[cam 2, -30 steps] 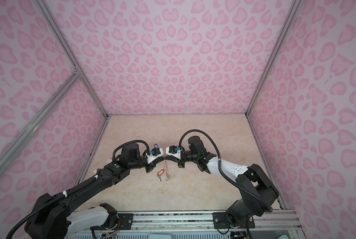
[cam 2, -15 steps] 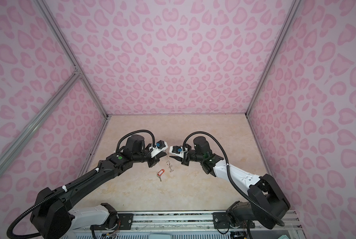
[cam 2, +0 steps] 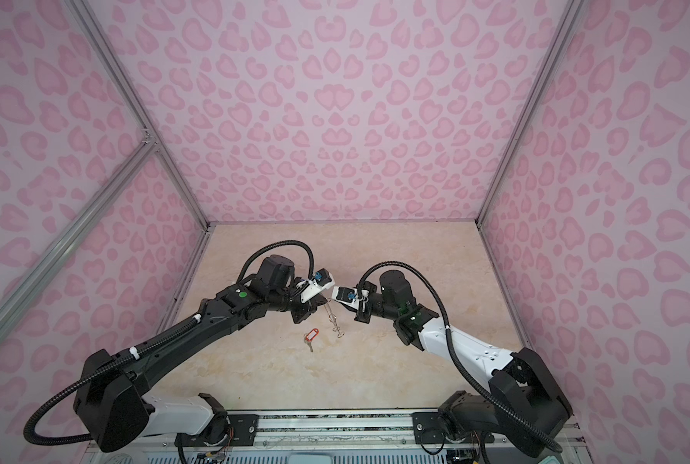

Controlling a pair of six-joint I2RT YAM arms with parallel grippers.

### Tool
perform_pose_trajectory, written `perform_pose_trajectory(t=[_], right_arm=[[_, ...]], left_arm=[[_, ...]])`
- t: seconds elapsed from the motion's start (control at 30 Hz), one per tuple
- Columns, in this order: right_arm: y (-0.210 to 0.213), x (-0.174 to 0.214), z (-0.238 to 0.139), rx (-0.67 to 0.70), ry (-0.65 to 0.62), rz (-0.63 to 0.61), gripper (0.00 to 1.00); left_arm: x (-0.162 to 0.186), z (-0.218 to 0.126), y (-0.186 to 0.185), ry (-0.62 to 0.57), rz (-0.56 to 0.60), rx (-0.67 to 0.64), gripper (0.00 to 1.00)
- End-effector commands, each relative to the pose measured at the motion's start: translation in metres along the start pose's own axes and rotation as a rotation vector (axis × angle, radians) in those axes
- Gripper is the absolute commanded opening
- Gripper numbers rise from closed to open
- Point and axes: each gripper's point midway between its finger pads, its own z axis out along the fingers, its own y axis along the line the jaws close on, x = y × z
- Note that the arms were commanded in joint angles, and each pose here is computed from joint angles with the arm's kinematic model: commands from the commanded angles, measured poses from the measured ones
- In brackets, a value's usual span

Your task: Put the keys on the keyring

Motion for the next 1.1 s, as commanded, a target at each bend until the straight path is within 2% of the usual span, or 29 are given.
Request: perform_pose_trajectory(t=[0.0,0.3,0.6,0.8,0.93,1.07], right_arm=[[0.000,-0.006,0.001,0.001,-0.039,0.004,0.21],[0.007,0.001,0.004,-0.026,-0.031,0.019,0.21],[0.003,0.004,0.004,0.002,-0.029,0.039,0.17],[0.004,0.003,0.005,0.001,-0.040,0.054,0.11],[0.003,-0.002,0.005,0.004,-0.062,0.066,0.03],[0.006,-0.001,0.005,-0.015,-0.065,0.079,0.00]], left_arm=[[-0.006,0.001,0.000,0.002,0.000,-0.010,0.04],[-0.014,0.003,-0.001,-0.004,-0.002,-0.010,0.04],[-0.017,0.001,-0.013,-0.026,0.062,0.020,0.04],[-0.019,-0.003,-0.020,-0.053,0.105,0.036,0.04],[-0.018,-0.003,-0.023,-0.054,0.124,0.043,0.04],[-0.019,-0.006,-0.024,-0.069,0.143,0.042,0.13]])
